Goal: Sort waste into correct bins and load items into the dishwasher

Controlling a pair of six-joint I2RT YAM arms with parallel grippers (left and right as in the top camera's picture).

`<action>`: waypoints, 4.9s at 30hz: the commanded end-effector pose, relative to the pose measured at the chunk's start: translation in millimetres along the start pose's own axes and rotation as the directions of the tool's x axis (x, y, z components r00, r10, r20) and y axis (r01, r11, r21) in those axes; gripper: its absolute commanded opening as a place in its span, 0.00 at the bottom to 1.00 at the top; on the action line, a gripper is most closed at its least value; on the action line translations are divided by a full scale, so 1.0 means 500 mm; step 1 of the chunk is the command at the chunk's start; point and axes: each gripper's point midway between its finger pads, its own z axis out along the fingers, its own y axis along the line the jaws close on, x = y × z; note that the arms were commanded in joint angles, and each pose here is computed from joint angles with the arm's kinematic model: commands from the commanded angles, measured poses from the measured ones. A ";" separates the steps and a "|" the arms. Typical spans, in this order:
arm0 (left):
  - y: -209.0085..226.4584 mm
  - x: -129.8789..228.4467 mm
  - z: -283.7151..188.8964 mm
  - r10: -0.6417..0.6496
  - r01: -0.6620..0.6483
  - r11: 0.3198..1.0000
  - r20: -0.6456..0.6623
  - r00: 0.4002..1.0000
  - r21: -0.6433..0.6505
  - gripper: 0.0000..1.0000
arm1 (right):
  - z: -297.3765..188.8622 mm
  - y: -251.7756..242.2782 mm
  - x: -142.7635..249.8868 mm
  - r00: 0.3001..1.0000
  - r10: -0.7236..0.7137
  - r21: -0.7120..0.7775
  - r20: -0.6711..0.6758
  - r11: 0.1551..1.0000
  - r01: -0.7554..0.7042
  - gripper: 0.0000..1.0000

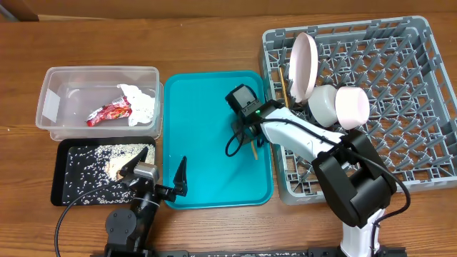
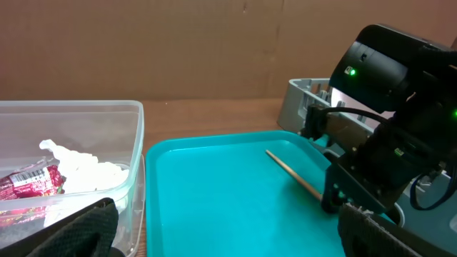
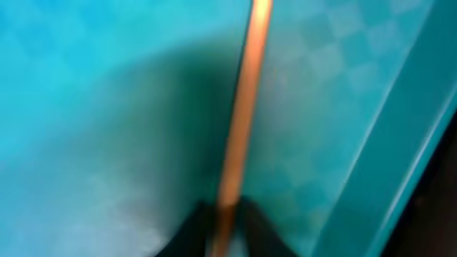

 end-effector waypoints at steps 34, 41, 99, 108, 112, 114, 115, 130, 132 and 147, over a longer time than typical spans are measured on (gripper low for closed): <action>-0.001 -0.001 -0.001 -0.010 0.010 1.000 0.006 1.000 0.006 1.00 | -0.178 -0.215 -0.070 0.966 0.219 0.056 0.136 0.972 -0.228 0.04; -0.001 -0.001 -0.001 -0.010 0.010 1.000 0.006 1.000 0.006 1.00 | -0.225 -0.201 -0.079 0.964 0.214 0.042 0.156 0.974 -0.223 0.54; -0.001 -0.001 -0.001 -0.010 0.010 1.000 0.006 1.000 0.006 1.00 | -0.739 -0.282 0.254 0.455 0.314 -0.136 0.833 0.915 -0.381 1.00; -0.001 -0.001 -0.001 -0.010 0.010 1.000 0.006 1.000 0.006 1.00 | -0.589 -0.284 0.296 0.396 0.309 -0.147 0.865 0.910 -0.388 1.00; -0.001 -0.001 -0.001 -0.010 0.010 1.000 0.006 1.000 0.006 1.00 | -0.539 -0.289 0.312 0.395 0.311 -0.141 0.864 0.904 -0.404 1.00; -0.001 -0.001 -0.001 -0.010 0.010 1.000 0.006 1.000 0.006 1.00 | -0.523 -0.293 0.313 0.378 0.306 -0.139 0.874 0.902 -0.409 1.00; -0.001 -0.001 -0.001 -0.010 0.010 1.000 0.006 1.000 0.006 1.00 | -0.515 -0.296 0.310 0.366 0.302 -0.139 0.880 0.902 -0.409 1.00; -0.001 -0.001 -0.001 -0.010 0.010 1.000 0.006 1.000 0.006 1.00 | -0.465 -0.317 0.263 0.150 0.210 -0.145 0.966 0.923 -0.357 1.00; -0.001 -0.001 -0.001 -0.010 0.010 1.000 0.006 1.000 0.006 1.00 | -0.463 -0.315 0.263 0.155 0.212 -0.146 0.965 0.924 -0.353 1.00; -0.001 -0.001 -0.001 -0.010 0.010 1.000 0.006 1.000 0.006 1.00 | -0.414 -0.314 0.276 0.246 0.250 -0.146 0.937 0.915 -0.376 1.00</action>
